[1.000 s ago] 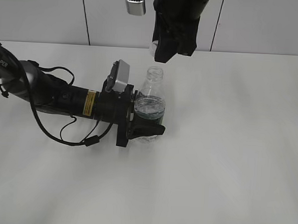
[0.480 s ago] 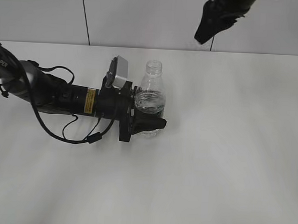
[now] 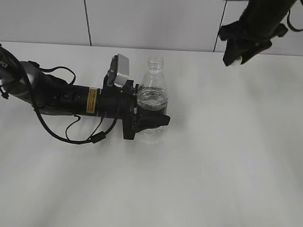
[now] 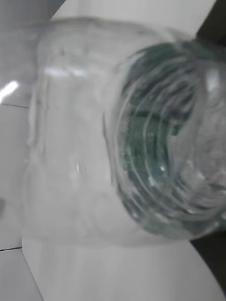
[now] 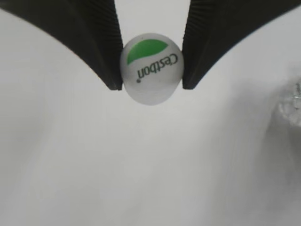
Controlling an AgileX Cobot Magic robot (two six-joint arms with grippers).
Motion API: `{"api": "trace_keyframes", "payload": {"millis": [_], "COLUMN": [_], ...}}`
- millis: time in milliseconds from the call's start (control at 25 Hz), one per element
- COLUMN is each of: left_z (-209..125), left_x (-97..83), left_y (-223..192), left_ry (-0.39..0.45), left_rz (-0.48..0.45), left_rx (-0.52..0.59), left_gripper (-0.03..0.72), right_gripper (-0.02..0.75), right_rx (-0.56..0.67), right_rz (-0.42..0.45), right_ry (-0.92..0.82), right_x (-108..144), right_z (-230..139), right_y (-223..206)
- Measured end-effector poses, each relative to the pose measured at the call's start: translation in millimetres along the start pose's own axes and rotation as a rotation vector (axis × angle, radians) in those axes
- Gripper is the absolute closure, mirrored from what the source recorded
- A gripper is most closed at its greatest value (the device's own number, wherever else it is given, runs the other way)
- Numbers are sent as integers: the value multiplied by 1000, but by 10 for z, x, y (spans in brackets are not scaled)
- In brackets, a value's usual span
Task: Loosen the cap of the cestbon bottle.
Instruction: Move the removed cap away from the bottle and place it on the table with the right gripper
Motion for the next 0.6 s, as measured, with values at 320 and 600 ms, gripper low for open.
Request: {"api": "trace_keyframes", "payload": {"millis": [320, 600], "left_z": [30, 32], "left_x": [36, 37], "left_y": [2, 2], "left_ry": [17, 18], "left_rz": [32, 33], "left_rx": [-28, -29], "left_gripper": [281, 281], "right_gripper": [444, 444], "right_rx": [203, 251], "right_rz": [10, 57], "right_ry": [-110, -186], "right_x": [-96, -111], "right_z": [-298, -607], "right_y": [-592, -901]}}
Point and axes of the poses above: a point on each arm's last joint axis where the gripper is mounted, y pointing back along that axis away from the gripper, x along the wrist's bending axis when the last joint is at zero, z = x × y, the point moved 2 cm from there along -y, pointing out along that axis toward the gripper, and after that the axes turned 6 degrees about y, right-handed, at the moved point
